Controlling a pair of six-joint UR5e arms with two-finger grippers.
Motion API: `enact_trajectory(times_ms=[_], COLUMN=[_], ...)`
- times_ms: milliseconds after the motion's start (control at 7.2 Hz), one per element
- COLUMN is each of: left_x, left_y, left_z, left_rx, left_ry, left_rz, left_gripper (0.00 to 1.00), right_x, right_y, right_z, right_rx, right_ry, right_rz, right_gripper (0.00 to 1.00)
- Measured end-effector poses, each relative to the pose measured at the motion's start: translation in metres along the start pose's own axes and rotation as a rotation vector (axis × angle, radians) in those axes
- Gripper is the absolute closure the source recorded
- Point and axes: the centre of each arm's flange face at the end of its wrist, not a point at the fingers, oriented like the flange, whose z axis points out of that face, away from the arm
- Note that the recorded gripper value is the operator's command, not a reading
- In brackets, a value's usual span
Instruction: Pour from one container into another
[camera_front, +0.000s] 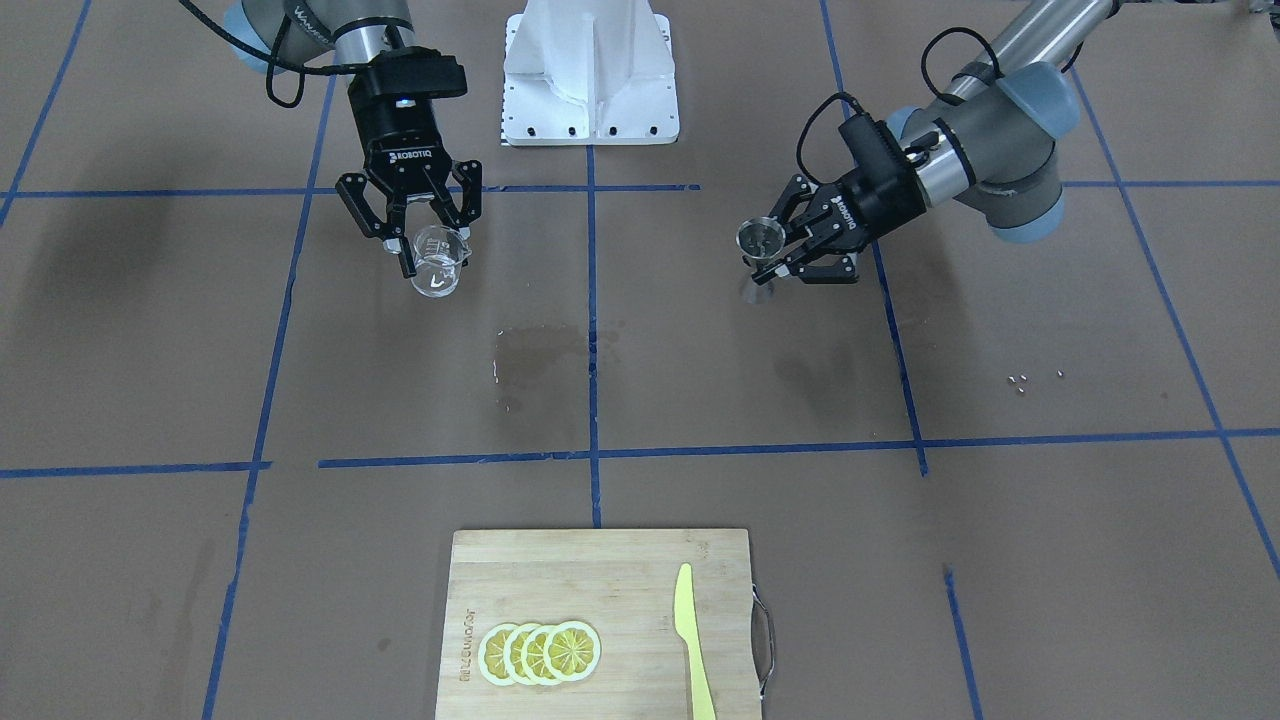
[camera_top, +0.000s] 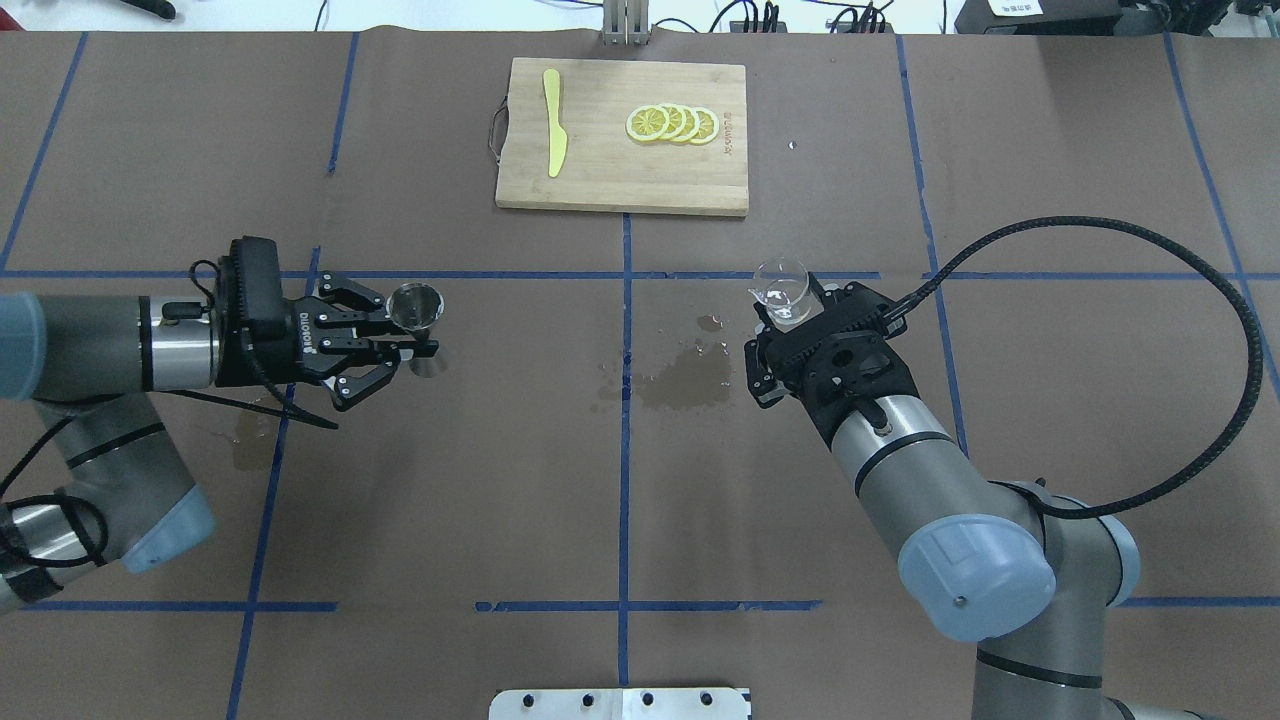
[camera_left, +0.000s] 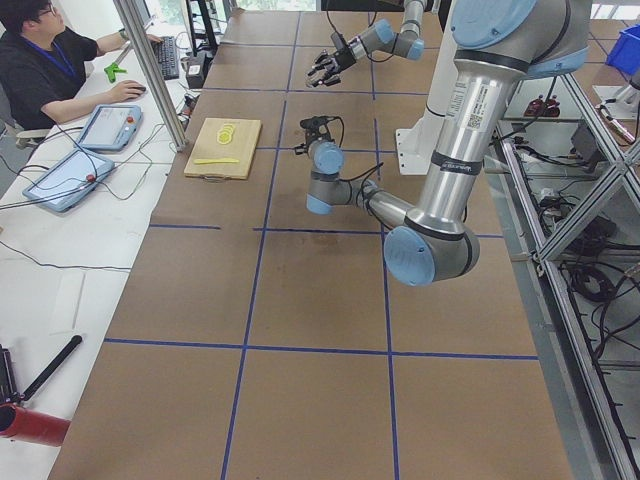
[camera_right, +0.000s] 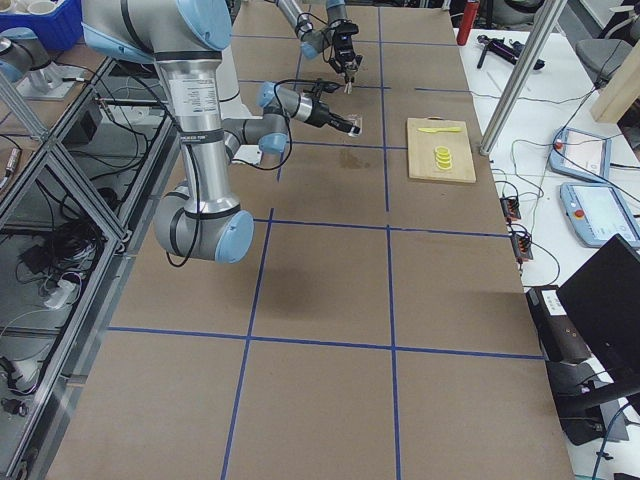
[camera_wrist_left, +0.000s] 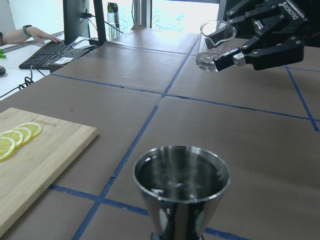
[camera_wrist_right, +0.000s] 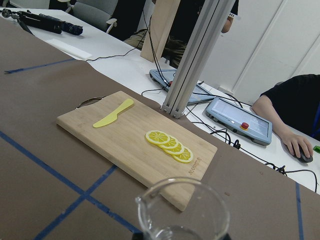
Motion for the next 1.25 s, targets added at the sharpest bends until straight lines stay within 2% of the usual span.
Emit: enact_trajectory(times_ms=[278,695,1251], left_x=[-0.007,-0.018,0.014], left_y=[0.029,0.070,0.117], left_z=[-0.051,-0.105,-0.110], left_rx=[-0.015,0.021,0.046], left_ry=[-0.108,-0.337,-0.514], left_rz=[-0.026,-0.194,-0.330], left_gripper=[1.00,1.00,1.00], right_x=[0.000,0.001,0.001], right_y=[0.000,0.000,0.000], right_z=[0.000,0.000,0.000], right_rx=[0.000,0.001,0.001], right_ry=[0.000,0.000,0.001], right_rz=[0.000,0.000,0.000], right_gripper=[1.00,1.00,1.00])
